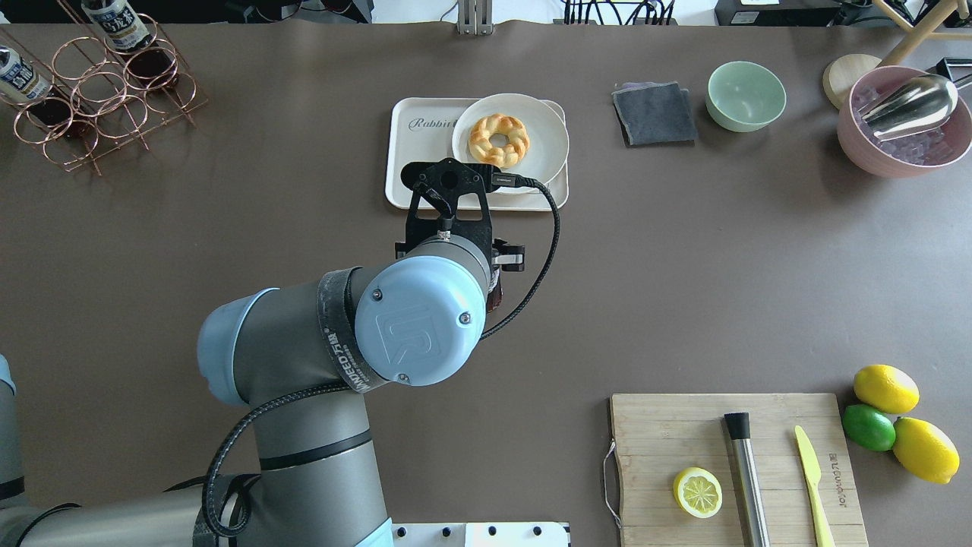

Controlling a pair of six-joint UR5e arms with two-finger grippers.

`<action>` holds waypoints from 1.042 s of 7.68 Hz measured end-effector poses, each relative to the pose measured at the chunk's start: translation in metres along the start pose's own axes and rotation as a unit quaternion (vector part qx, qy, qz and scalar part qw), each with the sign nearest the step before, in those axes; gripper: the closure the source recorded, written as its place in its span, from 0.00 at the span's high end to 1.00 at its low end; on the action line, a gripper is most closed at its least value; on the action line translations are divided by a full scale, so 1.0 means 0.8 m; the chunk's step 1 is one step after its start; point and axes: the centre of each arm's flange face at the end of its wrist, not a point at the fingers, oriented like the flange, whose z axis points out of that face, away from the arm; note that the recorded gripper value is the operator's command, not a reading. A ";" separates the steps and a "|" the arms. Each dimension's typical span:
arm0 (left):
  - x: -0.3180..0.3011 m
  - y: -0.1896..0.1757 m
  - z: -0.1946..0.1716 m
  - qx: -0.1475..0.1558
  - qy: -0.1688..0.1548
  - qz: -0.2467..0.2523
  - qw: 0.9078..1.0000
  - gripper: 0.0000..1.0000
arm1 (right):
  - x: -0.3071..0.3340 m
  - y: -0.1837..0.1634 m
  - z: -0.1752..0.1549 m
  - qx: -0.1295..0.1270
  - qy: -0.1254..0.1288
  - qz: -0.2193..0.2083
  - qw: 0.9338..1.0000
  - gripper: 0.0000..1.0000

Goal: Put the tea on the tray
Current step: 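Lower the bottle onto the table in front of the tray and open the left gripper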

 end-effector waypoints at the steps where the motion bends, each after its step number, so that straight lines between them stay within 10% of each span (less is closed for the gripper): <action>1: 0.001 0.003 0.000 0.001 0.000 0.001 1.000 0.23 | 0.000 0.000 0.000 0.000 0.000 0.000 1.000 1.00; 5: 0.003 0.007 0.000 0.000 0.000 0.003 1.000 0.79 | 0.003 0.002 0.003 -0.003 0.000 0.002 1.000 1.00; 8: 0.003 0.008 0.000 0.000 0.000 0.003 1.000 0.96 | 0.002 0.002 0.002 -0.002 0.000 0.001 1.000 1.00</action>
